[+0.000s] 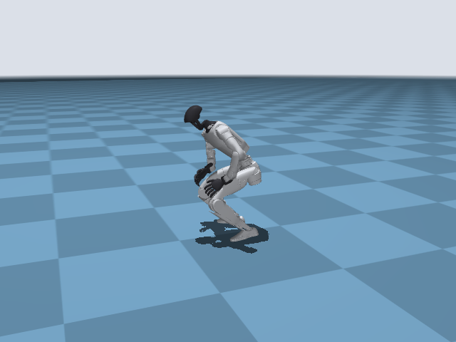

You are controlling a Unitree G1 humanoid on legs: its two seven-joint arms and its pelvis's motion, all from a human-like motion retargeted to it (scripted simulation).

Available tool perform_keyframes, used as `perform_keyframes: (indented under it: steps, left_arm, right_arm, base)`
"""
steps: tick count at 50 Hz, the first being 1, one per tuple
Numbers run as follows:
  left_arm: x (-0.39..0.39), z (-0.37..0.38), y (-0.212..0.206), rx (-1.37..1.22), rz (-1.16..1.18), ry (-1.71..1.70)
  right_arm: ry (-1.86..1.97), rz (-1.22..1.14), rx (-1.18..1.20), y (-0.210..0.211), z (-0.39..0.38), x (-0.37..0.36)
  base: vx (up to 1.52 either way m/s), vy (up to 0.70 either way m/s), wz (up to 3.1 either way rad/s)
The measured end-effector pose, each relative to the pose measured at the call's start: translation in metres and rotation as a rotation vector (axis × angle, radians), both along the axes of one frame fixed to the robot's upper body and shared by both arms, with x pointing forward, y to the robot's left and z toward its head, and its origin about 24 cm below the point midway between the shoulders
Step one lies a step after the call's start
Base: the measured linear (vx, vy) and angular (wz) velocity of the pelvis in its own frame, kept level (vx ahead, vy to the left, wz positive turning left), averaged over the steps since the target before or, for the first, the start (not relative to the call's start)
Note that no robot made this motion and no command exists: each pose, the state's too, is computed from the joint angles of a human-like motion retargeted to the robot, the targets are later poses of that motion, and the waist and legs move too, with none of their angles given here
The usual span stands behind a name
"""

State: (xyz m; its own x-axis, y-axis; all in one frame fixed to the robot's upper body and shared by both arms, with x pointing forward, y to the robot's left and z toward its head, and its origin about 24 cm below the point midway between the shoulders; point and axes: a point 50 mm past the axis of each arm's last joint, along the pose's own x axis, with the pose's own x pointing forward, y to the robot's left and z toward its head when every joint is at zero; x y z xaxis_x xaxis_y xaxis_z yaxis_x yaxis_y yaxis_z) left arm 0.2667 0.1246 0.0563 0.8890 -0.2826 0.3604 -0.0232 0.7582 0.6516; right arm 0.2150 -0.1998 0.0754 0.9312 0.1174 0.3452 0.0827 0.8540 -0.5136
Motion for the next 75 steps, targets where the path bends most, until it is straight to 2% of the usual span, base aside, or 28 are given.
perform_keyframes:
  steps: [3, 6, 8, 11, 15, 20, 25, 34, 38, 42, 45, 50, 54, 61, 65, 75]
  left_arm:
    - [0.013, -0.073, -0.005, 0.278, 0.104, 0.272]
    - [-0.009, -0.144, 0.015, 0.55, 0.216, 0.734]
    - [-0.037, -0.172, 0.031, 0.579, 0.268, 1.033]
    - [-0.068, -0.189, 0.045, 0.442, 0.287, 1.218]
    - [-0.086, -0.193, 0.055, 0.312, 0.228, 1.25]
    - [-0.091, -0.197, 0.059, 0.273, 0.25, 1.322]
    - [-0.086, -0.195, 0.063, 0.303, 0.256, 1.327]
    - [-0.046, -0.157, 0.08, 0.261, 0.146, 1.152]
    - [0.008, -0.11, 0.087, 0.241, 0.243, 0.895]
    - [0.016, -0.112, 0.087, 0.205, 0.414, 0.89]
    - [-0.001, -0.137, 0.077, 0.163, 0.473, 1.026]
    - [-0.037, -0.17, 0.06, 0.261, 0.385, 1.206]
    - [-0.056, -0.181, 0.049, 0.188, 0.347, 1.253]
    - [-0.097, -0.201, 0.044, 0.073, 0.263, 1.409]
    - [-0.11, -0.206, 0.056, 0.009, 0.278, 1.5]
    - [-0.116, -0.207, 0.065, 0.111, 0.229, 1.558]
  right_arm:
    - [0.315, -0.076, -0.094, 0.011, -0.084, 0.019]
    - [0.778, -0.158, -0.123, 0.01, -0.155, 0.013]
    - [1.046, -0.19, -0.088, 0.003, -0.182, -0.005]
    - [1.239, -0.171, -0.186, -0.015, -0.201, -0.036]
    - [1.353, -0.161, -0.351, -0.041, -0.212, -0.061]
    - [1.394, -0.387, -0.263, -0.077, -0.208, -0.067]
    - [1.32, -0.462, -0.215, -0.089, -0.199, -0.059]
    - [1.143, -0.293, 0.047, -0.078, -0.172, -0.033]
    - [0.854, -0.308, 0.137, -0.071, -0.127, 0.023]
    - [0.687, -0.448, 0.262, -0.051, -0.115, 0.046]
    - [0.754, -0.492, 0.349, -0.017, -0.136, 0.044]
    - [1.016, -0.371, 0.2, 0.021, -0.184, 0.003]
    - [1.13, -0.303, 0.164, 0.025, -0.204, -0.035]
    - [1.321, -0.294, 0.377, 0.021, -0.224, -0.079]
    - [1.408, -0.279, 0.305, 0.011, -0.23, -0.095]
    - [1.416, -0.213, 0.221, 0.011, -0.228, -0.083]
  base:
    - [0.29, -0.1, -0.13]
    - [0.37, -0.07, -0.14]
    - [0.43, -0.08, 0.0]
    - [0.41, -0.11, 0.08]
    - [0.24, -0.22, 0.13]
    - [0.08, 0.07, 0.58]
    - [0.0, -0.02, 0.0]
    - [0.02, -0.05, -0.07]
    - [-0.23, -0.05, -0.05]
    - [-0.27, -0.05, 0.1]
    - [-0.19, -0.02, -0.05]
    - [-0.1, 0.0, -0.16]
    - [-0.04, 0.0, -0.26]
    - [0.09, -0.01, 0.04]
    - [0.16, -0.02, 0.0]
    - [0.1, -0.01, -0.11]
